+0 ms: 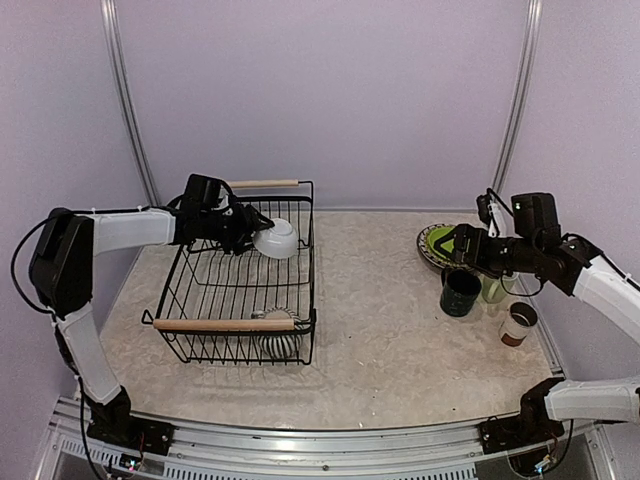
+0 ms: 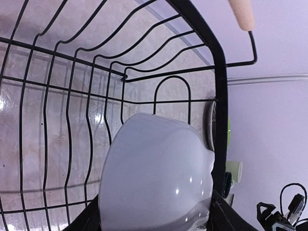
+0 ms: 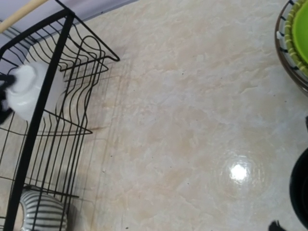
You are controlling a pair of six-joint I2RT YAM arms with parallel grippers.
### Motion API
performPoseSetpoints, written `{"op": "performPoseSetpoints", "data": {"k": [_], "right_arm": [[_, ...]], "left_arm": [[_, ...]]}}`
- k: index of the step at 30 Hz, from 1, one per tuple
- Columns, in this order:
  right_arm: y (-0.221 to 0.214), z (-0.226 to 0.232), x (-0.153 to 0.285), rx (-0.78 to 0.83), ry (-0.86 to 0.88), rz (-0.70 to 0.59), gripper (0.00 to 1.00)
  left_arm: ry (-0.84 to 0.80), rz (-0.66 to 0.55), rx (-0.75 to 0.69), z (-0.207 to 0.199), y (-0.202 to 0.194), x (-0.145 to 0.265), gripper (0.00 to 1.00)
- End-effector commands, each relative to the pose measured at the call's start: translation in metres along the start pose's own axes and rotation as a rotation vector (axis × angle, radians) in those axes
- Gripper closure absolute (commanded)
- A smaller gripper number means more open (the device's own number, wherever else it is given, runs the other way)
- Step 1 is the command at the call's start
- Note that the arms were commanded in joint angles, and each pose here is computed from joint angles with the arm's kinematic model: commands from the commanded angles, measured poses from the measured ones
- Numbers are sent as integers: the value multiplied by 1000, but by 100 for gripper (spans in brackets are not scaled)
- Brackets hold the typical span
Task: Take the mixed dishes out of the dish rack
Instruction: Grab the bowl from the dish rack, then pass from the left arm to the right
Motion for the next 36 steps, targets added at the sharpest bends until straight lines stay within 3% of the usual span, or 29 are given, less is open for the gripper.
{"op": "performPoseSetpoints", "data": {"k": [1,8,20,30,36], "right_arm": [[8,9,-8,17,18,-7,0],[10,31,-30,32,84,1,0],[30,117,-84,66,320,-14,0],[64,204,-107,23,671,-126,0],[77,232,-104,-53,861,-174,1]], "left_arm": [[-95,46,-70,-30,-4,33,77],[-202,82,-82,-54,-6,71,76],[-458,142,-24,-117,-9,122,73],[-615,248,59,-142,-17,115,73],[-680,303,51,-154,-31,108,73]]}}
Point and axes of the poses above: each gripper's point midway between its finger pads, its own x axis back along the fingers, its own z axis along the line the jaws close on, y = z × x, the point moved 2 cm from there along x, back along the fingers, and after that the axes turned 7 degrees about x, right-handed, at the moved point
